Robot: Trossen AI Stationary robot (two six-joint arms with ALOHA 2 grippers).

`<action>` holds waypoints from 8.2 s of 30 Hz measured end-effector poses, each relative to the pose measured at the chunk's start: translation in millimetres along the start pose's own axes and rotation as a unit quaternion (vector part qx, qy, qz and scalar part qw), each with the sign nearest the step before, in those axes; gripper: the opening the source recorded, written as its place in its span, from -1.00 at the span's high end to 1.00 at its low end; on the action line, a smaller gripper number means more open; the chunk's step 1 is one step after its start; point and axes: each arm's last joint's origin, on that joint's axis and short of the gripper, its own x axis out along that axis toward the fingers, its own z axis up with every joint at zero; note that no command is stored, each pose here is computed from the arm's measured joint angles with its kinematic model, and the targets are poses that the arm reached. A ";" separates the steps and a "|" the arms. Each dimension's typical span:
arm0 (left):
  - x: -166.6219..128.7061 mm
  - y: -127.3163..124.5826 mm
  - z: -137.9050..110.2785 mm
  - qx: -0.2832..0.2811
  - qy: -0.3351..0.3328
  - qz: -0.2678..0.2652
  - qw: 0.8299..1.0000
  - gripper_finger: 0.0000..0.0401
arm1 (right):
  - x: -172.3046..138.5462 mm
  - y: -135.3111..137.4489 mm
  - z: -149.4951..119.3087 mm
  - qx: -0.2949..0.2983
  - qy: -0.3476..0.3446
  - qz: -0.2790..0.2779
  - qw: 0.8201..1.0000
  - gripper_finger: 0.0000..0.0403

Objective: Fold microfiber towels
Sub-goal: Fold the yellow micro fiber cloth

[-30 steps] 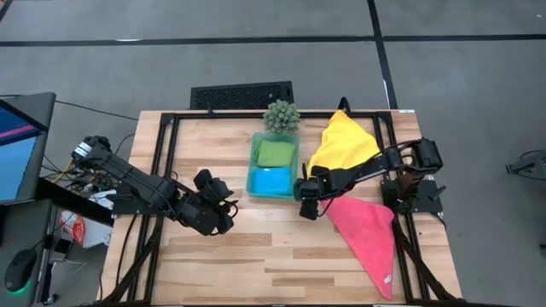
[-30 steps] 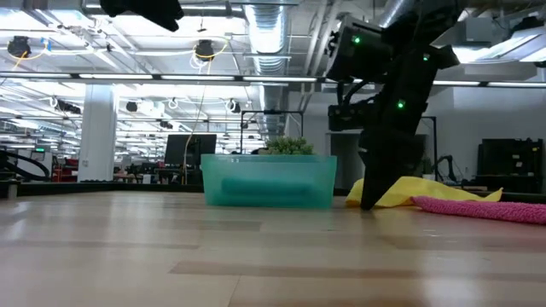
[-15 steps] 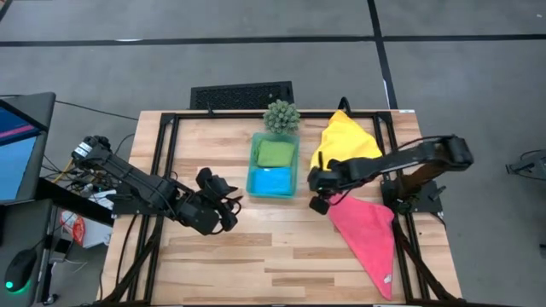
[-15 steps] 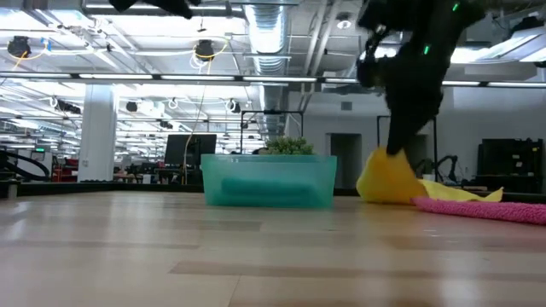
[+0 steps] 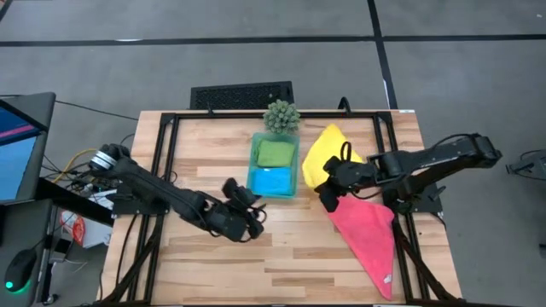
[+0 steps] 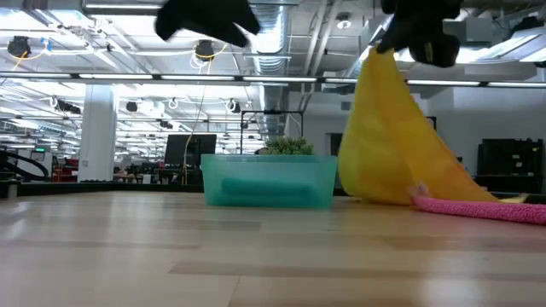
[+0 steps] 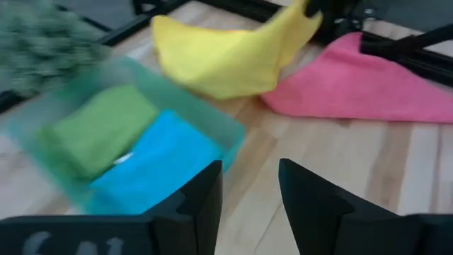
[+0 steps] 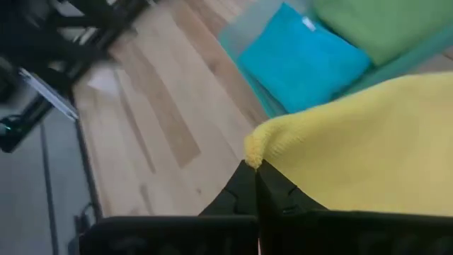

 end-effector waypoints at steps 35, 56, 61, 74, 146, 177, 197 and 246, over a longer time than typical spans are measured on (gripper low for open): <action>110.4 -41.4 -34.6 -0.232 -0.037 -0.102 0.967 -0.02 | 3.7 36.4 22.7 0.056 -0.126 0.013 0.990 0.98; 142.7 -80.5 -27.7 -0.255 -0.037 -0.105 0.961 -0.02 | -4.7 59.3 12.1 0.049 -0.182 0.048 0.981 0.98; 149.7 -82.2 -28.9 -0.268 -0.045 -0.082 0.959 -0.02 | -6.6 63.6 8.5 0.050 -0.187 0.054 0.980 0.98; 161.3 -68.4 -25.3 -0.280 -0.030 -0.053 0.958 -0.02 | -12.0 73.7 11.7 0.052 -0.224 0.092 0.969 0.98; 91.7 -107.3 -62.3 -0.187 0.101 -0.110 0.971 0.12 | -25.8 92.0 3.4 0.016 -0.260 0.139 0.956 0.98; 73.2 -88.5 -31.0 -0.108 -0.009 -0.015 0.994 0.03 | -25.4 91.3 3.8 0.009 -0.261 0.133 0.956 0.96; 92.8 -93.4 -50.5 -0.100 0.006 -0.015 0.995 0.03 | -25.0 90.6 5.2 0.006 -0.265 0.131 0.955 0.96; -70.7 -55.7 8.2 -0.204 0.216 -0.149 0.943 1.00 | -40.3 106.7 -8.5 -0.119 -0.124 0.204 0.964 0.96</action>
